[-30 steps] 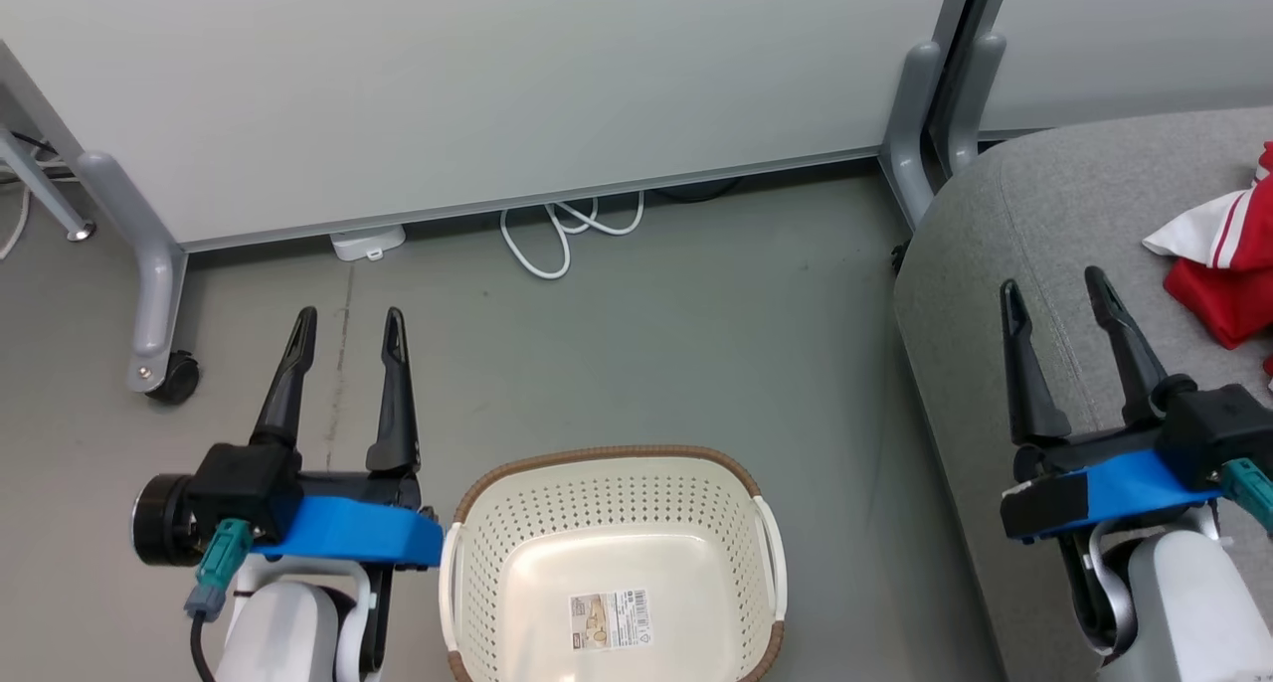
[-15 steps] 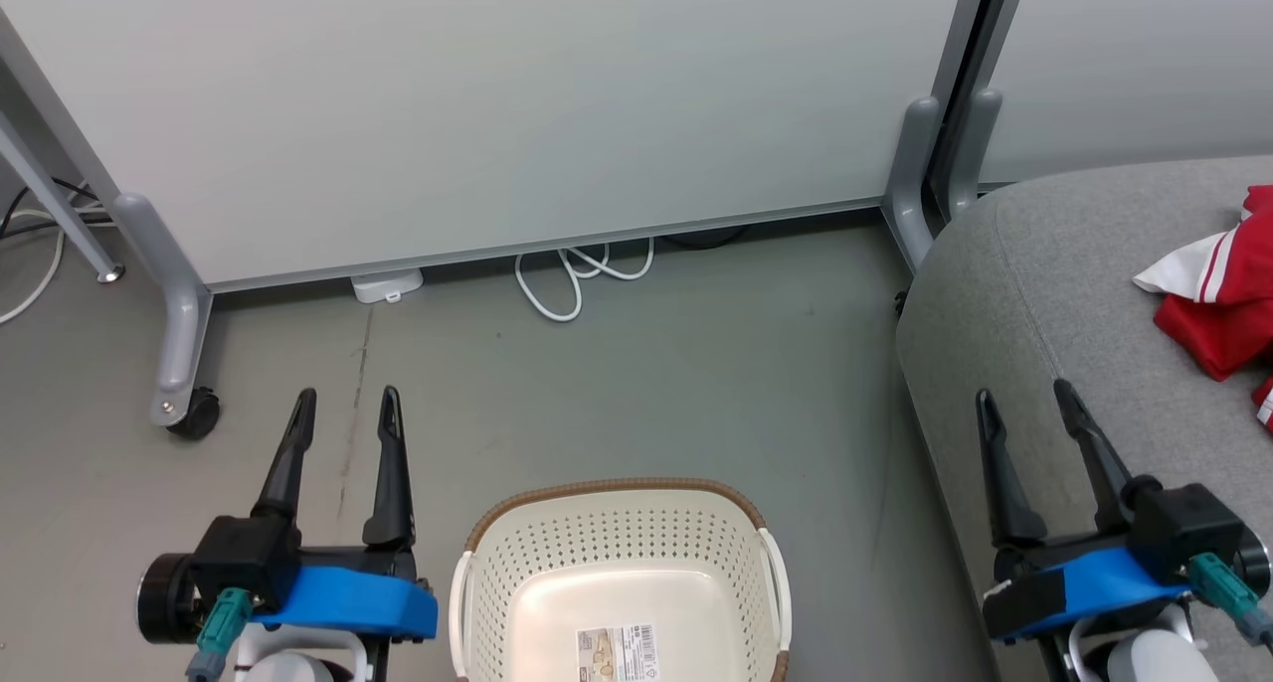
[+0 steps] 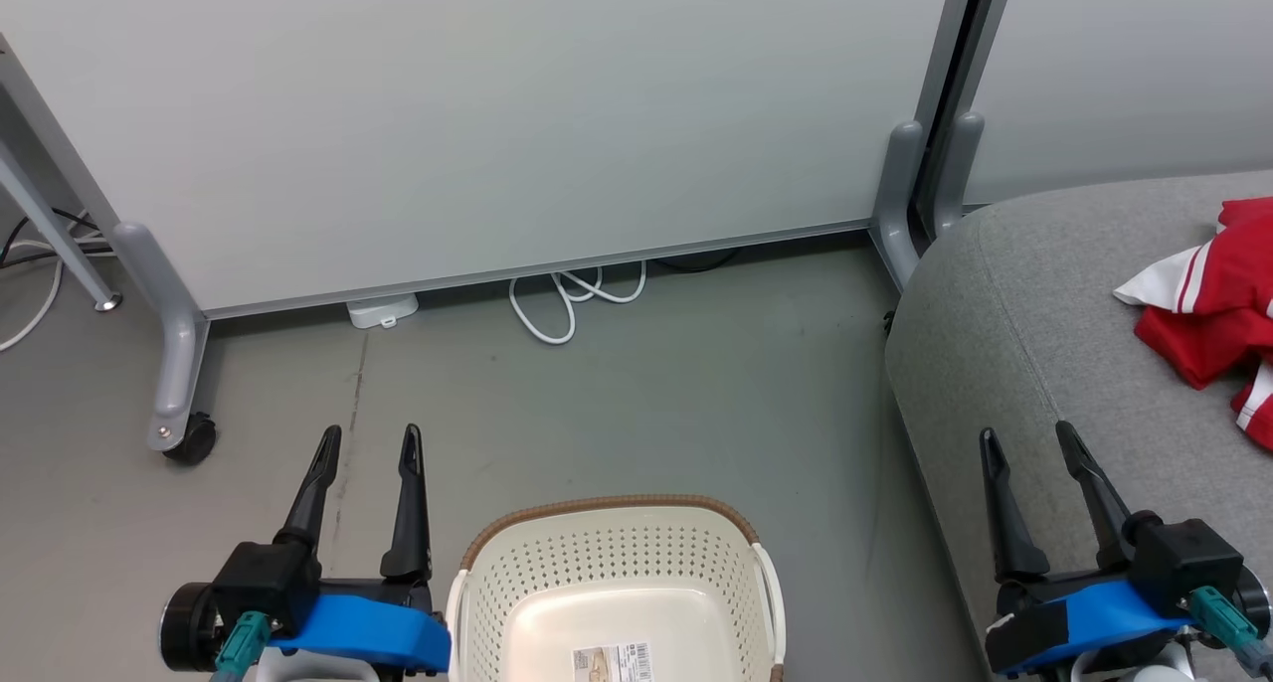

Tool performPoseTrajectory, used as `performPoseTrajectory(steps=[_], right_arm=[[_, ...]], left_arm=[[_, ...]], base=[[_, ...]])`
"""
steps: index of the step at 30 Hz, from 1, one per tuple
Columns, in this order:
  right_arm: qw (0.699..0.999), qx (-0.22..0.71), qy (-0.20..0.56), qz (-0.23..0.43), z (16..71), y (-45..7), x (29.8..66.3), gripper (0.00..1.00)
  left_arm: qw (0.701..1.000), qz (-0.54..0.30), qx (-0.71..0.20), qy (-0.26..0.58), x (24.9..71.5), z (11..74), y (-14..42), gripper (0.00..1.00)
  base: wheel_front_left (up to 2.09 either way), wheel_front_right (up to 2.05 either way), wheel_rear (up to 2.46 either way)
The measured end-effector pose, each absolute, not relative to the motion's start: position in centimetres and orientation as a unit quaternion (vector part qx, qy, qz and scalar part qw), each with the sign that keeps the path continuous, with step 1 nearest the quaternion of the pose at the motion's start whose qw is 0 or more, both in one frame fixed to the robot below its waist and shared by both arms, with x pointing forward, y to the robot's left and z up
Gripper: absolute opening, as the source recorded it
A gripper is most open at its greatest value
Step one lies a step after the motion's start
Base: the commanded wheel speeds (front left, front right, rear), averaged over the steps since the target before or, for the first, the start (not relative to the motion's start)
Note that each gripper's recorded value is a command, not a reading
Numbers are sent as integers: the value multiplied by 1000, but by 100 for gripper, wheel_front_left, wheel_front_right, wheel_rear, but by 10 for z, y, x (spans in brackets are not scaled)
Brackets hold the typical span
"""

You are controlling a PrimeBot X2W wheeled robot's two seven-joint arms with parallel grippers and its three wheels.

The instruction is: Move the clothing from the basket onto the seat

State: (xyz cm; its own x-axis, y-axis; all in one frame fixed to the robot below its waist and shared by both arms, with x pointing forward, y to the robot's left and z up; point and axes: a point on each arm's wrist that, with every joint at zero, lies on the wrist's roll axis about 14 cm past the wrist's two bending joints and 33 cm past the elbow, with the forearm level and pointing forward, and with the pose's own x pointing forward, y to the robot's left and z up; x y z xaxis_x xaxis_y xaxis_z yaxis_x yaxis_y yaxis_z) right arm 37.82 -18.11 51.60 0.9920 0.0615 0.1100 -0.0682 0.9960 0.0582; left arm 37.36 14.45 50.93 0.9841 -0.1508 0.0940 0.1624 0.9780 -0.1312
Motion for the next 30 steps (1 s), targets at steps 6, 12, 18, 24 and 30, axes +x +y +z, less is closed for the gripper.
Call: performPoseTrajectory(steps=[6, 12, 18, 24, 30], right_arm=[[998, 34, -54, 29, 516, -183, 376, 100], [997, 36, -55, 27, 516, -183, 375, 100], [998, 39, -37, 27, 505, -183, 372, 0], [998, 56, 5, 19, 480, -184, 363, 0], [993, 115, 14, 3, 478, -189, 363, 0]], left_arm=[[994, -81, -68, -42, 373, 510, 144, 100], [994, -82, -67, -41, 372, 509, 143, 100], [994, -80, -67, -20, 367, 496, 144, 0], [994, -70, -85, 23, 355, 470, 146, 0], [988, -52, -141, 33, 356, 468, 153, 0]], base=[[0, 0, 0], [0, 0, 0], [0, 0, 0], [0, 0, 0], [0, 0, 0]])
